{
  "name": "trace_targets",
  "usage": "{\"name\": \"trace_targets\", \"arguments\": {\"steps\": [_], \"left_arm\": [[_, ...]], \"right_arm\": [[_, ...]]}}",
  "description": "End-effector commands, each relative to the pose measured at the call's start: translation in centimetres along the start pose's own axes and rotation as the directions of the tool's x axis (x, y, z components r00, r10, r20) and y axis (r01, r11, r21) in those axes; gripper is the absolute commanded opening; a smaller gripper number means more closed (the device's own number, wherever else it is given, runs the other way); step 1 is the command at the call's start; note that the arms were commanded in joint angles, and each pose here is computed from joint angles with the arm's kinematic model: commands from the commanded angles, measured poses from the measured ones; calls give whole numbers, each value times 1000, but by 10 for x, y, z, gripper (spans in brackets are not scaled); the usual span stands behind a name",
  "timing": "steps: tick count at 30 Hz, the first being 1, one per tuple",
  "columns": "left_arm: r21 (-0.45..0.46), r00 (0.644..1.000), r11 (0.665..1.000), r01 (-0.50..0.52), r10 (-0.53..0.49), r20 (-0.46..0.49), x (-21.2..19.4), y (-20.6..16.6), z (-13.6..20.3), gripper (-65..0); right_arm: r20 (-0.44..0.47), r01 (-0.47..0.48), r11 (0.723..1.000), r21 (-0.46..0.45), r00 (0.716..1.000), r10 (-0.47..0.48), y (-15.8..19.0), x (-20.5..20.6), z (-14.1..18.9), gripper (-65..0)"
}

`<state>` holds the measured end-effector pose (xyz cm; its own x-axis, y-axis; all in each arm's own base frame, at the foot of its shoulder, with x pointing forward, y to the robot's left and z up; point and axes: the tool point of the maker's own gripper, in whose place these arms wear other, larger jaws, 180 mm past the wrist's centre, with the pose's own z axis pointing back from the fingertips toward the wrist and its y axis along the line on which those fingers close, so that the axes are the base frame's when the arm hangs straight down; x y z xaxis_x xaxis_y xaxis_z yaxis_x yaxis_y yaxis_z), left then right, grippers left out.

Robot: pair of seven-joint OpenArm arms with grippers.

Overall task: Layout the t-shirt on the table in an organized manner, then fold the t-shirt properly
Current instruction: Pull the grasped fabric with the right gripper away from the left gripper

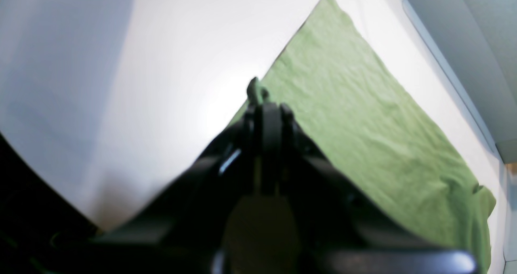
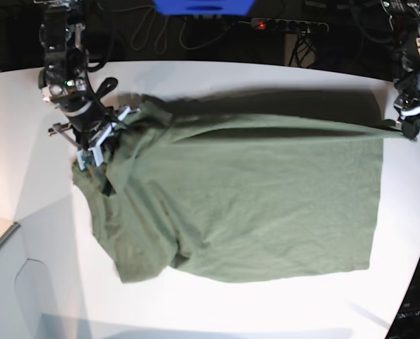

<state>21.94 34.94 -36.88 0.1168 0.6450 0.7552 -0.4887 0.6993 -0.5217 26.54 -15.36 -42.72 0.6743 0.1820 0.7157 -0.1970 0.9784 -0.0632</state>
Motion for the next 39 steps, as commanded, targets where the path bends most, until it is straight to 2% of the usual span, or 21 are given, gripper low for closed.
{"name": "trace_targets", "arguments": {"steps": [1,3,12,16,21,26,32,39], "left_arm": [[-23,999,1000,16,-15,51,17,-5,0,-649],[-23,998,1000,16,-15,53,18,-5,0,-649],[-23,999,1000,16,-15,46,15,-5,0,-649],[-23,999,1000,16,-15,46,15,-5,0,-649],[-24,999,1000,15,-14,47,16,-6,0,-649],[-24,999,1000,15,-13,49,16,-6,-1,-649],[-23,999,1000,14,-13,53,18,-6,-1,-649],[-26,999,1000,14,-12,51,17,-7,-1,-649]], "right_arm": [[34,-11,1000,2,999,10,-1,9,2,-650],[22,-10,1000,9,1000,10,2,3,3,-628],[8,-5,1000,10,1000,5,2,-5,6,-380],[11,-7,1000,10,1000,7,2,-3,6,-329],[20,-5,1000,8,1000,4,-1,5,-2,-313],[-30,13,1000,9,999,-12,-5,-9,-17,-313],[-49,47,998,-37,998,-49,-24,-21,-12,-313],[-56,47,998,-37,997,-49,-24,-24,-12,-313]]}}
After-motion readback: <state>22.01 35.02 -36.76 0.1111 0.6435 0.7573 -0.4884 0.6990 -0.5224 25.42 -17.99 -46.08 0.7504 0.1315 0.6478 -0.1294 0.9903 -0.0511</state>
